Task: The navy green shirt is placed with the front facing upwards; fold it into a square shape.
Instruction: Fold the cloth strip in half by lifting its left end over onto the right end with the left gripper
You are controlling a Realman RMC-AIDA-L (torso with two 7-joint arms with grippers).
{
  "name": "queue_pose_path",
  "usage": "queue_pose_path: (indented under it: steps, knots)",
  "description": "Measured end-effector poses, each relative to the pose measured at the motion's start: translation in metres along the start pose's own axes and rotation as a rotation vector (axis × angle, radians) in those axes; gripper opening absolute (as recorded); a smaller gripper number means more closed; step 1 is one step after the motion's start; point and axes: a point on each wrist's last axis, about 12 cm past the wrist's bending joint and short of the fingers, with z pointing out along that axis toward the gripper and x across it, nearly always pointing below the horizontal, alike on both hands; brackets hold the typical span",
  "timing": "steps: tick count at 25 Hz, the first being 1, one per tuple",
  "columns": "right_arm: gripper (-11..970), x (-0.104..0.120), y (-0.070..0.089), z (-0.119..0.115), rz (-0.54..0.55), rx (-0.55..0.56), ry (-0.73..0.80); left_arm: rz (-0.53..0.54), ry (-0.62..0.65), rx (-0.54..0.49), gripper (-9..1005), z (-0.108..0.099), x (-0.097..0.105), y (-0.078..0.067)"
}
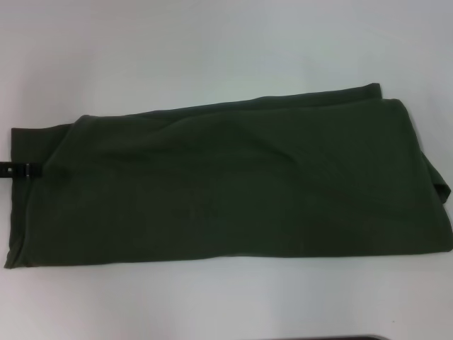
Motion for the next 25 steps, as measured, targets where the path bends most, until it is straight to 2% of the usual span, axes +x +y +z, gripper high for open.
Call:
queue_pose_path:
  steps: [18, 25]
  knots:
    - [933, 0.001, 0.0, -0.002, 0.022, 0.003, -0.001, 0.021, 0.06, -0.022, 860, 0.007, -0.004, 0.001]
    - [934, -0.001, 0.0, -0.003, 0.02, 0.001, -0.016, 0.04, 0.099, -0.008, 860, 0.014, -0.005, -0.003]
